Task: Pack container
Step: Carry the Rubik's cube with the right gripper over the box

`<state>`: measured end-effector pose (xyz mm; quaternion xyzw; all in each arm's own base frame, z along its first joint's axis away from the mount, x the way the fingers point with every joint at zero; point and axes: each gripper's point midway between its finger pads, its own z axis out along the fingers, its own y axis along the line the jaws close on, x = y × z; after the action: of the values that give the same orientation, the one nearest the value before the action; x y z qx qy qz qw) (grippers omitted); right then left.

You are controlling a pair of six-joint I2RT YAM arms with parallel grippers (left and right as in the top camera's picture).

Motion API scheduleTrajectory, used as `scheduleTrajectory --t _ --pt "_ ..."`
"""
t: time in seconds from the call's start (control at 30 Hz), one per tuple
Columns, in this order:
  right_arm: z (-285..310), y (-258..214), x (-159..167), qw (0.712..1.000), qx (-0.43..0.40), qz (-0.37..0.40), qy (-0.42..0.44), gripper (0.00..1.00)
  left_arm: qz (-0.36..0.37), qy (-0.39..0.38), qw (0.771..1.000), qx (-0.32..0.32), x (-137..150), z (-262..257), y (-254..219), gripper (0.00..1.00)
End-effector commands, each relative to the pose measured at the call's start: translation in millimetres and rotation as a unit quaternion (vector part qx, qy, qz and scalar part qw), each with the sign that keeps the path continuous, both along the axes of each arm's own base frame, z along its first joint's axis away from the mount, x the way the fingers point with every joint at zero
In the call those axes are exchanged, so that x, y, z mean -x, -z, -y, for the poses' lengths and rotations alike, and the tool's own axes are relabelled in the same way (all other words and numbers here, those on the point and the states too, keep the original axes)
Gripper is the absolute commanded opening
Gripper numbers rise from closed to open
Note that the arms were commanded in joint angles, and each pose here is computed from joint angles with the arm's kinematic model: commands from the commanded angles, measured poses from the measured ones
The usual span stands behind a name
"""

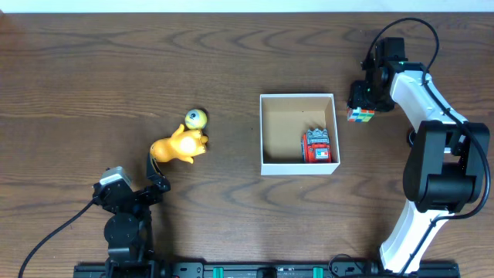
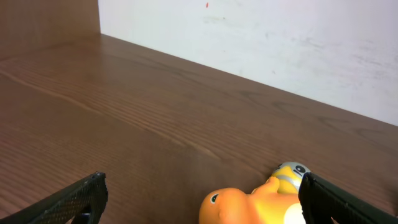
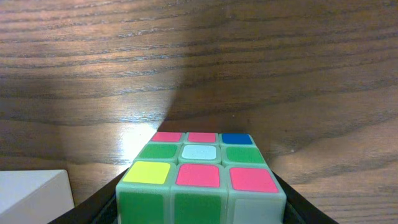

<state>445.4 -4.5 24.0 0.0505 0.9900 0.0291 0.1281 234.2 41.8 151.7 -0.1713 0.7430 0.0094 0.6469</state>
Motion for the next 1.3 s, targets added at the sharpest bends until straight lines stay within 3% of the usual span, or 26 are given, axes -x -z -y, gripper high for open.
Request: scheduleTrajectory --t 0.0,0.37,0.63,0.8,1.27 --pt "1 -17 -9 1.0 0.009 0.019 -0.005 0.41 -0.017 -0.004 1.0 -0.008 0 -2 14 0.98" --pt "-17 -109 -32 0.995 0.015 0.09 -0.035 0.41 -0.017 -0.004 1.0 -0.008 0 -2 14 0.98" --pt "-93 -141 -15 0.981 0.032 0.086 -0.173 0.4 -0.017 -0.004 1.0 -0.008 0 -2 14 0.98" --pt "-125 -160 -2 0.972 0.052 0.084 -0.214 0.4 -0.017 -0.004 1.0 -0.008 0 -2 14 0.98" --pt "-158 -132 43 0.949 0.066 0.014 -0.308 0.37 -0.017 -0.004 1.0 -0.008 0 -2 14 0.98"
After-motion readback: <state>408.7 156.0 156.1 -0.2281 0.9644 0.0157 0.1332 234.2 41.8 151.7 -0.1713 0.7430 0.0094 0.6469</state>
